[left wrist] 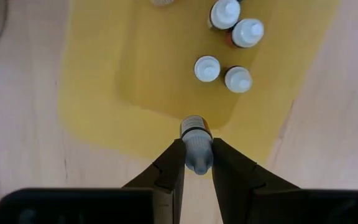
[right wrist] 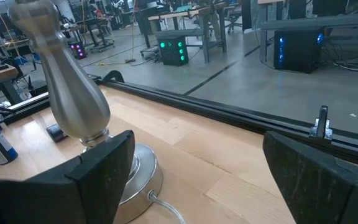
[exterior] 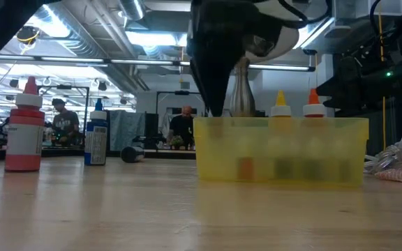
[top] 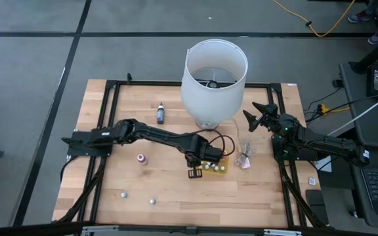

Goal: Pick & Place food coloring
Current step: Put the red food coloring bottle into the yellow bin, then put the blue food coloring bottle into the yellow bin

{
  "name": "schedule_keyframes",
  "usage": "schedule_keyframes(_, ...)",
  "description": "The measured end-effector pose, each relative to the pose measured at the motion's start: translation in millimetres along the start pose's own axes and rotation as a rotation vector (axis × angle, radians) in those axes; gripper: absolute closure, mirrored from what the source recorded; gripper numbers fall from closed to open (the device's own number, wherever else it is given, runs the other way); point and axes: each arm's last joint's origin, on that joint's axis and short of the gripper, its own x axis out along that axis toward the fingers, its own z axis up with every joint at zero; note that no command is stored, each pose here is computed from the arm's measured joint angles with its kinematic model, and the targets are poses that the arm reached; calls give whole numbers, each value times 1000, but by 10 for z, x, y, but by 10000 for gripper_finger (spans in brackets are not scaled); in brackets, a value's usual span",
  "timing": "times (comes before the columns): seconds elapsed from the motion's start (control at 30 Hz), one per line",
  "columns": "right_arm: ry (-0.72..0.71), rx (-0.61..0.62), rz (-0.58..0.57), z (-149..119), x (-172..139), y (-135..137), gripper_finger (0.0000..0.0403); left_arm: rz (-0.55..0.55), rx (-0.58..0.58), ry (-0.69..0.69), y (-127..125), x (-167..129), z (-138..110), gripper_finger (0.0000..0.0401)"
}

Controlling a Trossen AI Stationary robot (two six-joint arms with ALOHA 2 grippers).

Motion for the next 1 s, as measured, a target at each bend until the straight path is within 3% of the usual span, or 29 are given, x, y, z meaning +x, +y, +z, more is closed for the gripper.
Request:
schedule_keyframes(0.33, 0, 0, 0, 0, 0, 0, 47, 0, 27, 23, -67, 327, 78, 337)
schedule_keyframes(0.57, 0, 0, 0, 0, 0, 0, 47, -9, 33, 0, -80, 351, 107, 333)
schedule_keyframes(1.0, 0, 0, 0, 0, 0, 0, 47, -34, 23, 9, -82, 351, 106, 242)
